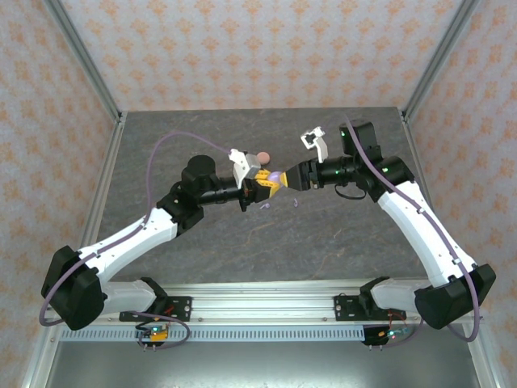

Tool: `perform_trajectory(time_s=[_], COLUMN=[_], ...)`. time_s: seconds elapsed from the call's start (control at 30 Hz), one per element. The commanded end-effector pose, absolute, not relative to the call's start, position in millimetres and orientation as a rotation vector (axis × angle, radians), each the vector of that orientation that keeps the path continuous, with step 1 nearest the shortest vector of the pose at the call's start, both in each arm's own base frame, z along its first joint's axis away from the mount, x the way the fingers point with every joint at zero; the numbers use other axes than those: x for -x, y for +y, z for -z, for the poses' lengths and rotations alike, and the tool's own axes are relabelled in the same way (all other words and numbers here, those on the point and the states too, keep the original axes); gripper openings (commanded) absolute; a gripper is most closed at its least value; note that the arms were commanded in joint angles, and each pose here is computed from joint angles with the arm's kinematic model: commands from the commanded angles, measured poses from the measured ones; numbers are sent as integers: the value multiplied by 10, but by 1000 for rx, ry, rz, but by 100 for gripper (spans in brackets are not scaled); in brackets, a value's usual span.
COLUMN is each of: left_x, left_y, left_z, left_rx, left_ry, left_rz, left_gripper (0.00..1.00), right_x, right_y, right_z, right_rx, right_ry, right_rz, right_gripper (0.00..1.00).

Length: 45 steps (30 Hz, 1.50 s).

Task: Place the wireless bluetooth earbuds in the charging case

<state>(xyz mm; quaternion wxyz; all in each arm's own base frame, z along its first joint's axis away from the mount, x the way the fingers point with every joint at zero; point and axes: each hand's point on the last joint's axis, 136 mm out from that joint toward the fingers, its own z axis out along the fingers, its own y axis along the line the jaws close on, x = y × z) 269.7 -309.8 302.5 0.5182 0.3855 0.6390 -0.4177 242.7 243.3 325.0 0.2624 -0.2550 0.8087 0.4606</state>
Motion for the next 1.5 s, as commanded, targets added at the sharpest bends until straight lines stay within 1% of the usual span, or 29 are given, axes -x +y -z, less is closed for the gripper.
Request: perform_trajectory(time_s=[0.0, 0.47, 0.83, 1.0, 1.1, 1.23, 1.47], left_x=[-2643, -2535, -2523, -2610, -2681, -2707, -2704], left_y=[-3096, -3136, -3146, -3136, -3109, -3082, -2988], left_z=[-3246, -3257, -3212, -3089, -2998, -2840, -2667], left_rx=[-933, -961, -972, -948, -909, -899, -842], left_ry=[1431, 1420, 1441, 1504, 1551, 1596, 1614], left_rz=[974, 1000, 994, 964, 939, 918, 897], left_gripper=[12, 12, 12, 12, 11, 11, 11], right_x=[-2426, -2771, -2870, -3045, -3156, -3230, -3155], right_y=[2420, 2350, 2320, 2143, 1958, 1711, 1655], right_z=[-3164, -3108, -3057, -3021, -2918, -2595, -1936], right_rx=[699, 549, 490, 344, 225, 111, 52], right_ry=[2206, 2251, 2282, 2301, 2329, 2422, 2598], right_rz=[-1210, -1065, -1022, -876, -741, -551, -526], right_gripper=[60, 60, 60, 60, 61, 61, 59])
